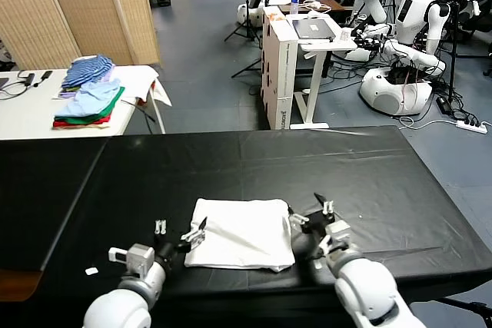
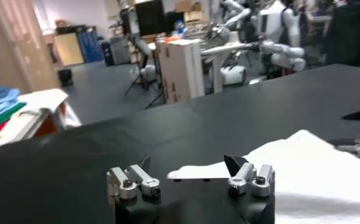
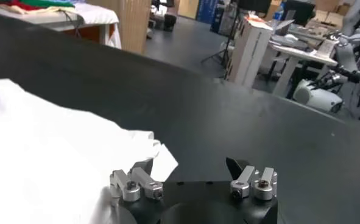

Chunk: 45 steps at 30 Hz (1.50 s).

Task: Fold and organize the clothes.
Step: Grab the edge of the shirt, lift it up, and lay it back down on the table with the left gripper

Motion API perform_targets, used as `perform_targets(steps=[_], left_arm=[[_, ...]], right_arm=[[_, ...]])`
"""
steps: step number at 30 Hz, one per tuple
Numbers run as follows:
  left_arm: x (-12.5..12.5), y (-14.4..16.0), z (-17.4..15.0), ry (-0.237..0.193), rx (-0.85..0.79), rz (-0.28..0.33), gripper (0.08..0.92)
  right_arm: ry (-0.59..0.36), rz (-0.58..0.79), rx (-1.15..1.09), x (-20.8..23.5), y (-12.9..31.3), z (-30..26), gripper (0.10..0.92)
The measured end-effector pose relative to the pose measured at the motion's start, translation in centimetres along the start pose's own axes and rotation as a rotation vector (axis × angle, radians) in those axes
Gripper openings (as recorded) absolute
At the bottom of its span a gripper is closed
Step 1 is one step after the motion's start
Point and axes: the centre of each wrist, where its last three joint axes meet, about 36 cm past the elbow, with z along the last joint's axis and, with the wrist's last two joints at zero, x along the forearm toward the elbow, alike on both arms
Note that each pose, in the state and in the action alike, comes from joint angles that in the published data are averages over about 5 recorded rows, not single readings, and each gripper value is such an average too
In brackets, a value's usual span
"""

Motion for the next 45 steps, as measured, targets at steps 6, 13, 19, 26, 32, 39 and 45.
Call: perform_targets(steps=[6, 13, 19, 26, 32, 39, 45], left_arm=[[-0.9, 0.6, 1.1, -0.023, 0.080, 0.034, 0.907], [-2.2, 1.2, 3.5, -0.037, 0.104, 0.004, 0.907], [-2.3, 1.3, 5.2, 0.009, 0.129, 0.006, 0.907], [-2.6, 0.9, 6.0, 0.050, 0.184, 0.026, 0.907], [-2.8, 0.1, 6.1, 0.068, 0.227, 0.053, 0.880], [-2.8, -0.8, 6.0, 0.069, 0.260, 0.079, 0.518], [-2.6, -1.3, 5.9, 0.068, 0.270, 0.094, 0.200]], right_arm=[[-0.080, 0.037, -0.071, 3.9, -1.9, -2.8, 0.907], [-0.139, 0.063, -0.095, 7.8, -2.8, -4.8, 0.907], [-0.150, 0.081, -0.092, 9.2, -3.0, -5.2, 0.907], [-0.150, 0.085, -0.097, 9.7, -2.9, -5.3, 0.907], [-0.144, 0.094, -0.095, 9.9, -3.0, -5.1, 0.907], [-0.135, 0.097, -0.103, 10.1, -2.8, -4.8, 0.907], [-0.133, 0.099, -0.107, 10.3, -2.7, -4.8, 0.907]])
